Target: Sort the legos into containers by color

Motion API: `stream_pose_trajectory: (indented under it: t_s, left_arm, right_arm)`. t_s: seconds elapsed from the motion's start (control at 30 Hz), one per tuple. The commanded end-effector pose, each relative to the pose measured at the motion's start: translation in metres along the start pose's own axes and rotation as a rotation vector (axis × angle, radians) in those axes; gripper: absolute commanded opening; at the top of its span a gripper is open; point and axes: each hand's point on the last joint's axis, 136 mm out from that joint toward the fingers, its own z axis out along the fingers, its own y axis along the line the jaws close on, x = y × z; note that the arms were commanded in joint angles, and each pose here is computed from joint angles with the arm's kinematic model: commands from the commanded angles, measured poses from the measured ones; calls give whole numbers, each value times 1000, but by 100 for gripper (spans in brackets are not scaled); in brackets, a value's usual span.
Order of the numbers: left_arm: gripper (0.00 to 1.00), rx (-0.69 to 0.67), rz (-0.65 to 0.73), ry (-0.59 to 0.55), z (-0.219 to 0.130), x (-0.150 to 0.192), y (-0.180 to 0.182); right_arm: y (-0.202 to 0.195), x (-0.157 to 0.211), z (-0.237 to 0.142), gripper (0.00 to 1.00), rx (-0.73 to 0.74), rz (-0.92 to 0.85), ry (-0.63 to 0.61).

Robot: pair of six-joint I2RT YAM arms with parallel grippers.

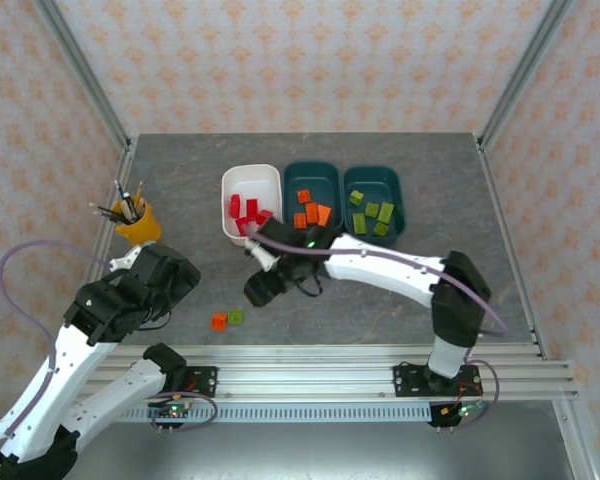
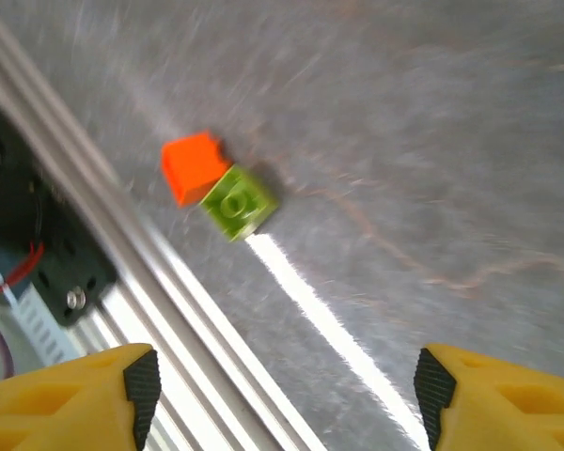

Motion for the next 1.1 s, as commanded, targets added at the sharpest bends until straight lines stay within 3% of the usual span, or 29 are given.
stream_pose_trajectory:
  t_s: [0.0, 0.2, 0.63, 0.8, 1.07]
  left_arm:
    - [78, -59, -9, -52, -5, -6, 22]
    - [78, -25, -16, -55, -15, -6, 29]
    - [78, 50, -33, -86, -35, -12, 34]
    - [78, 59, -25, -86, -36, -14, 30]
    - [78, 67, -26, -78, -34, -12, 27]
  right_arm:
    - [17, 11, 23, 77, 40, -170, 55]
    - [17, 9, 61, 84, 129, -291, 98]
    - [6, 0, 115, 84, 267, -381, 152]
    - [2, -5, 123, 77, 292, -372, 150]
    - [-5, -7, 132, 57, 314, -341, 168]
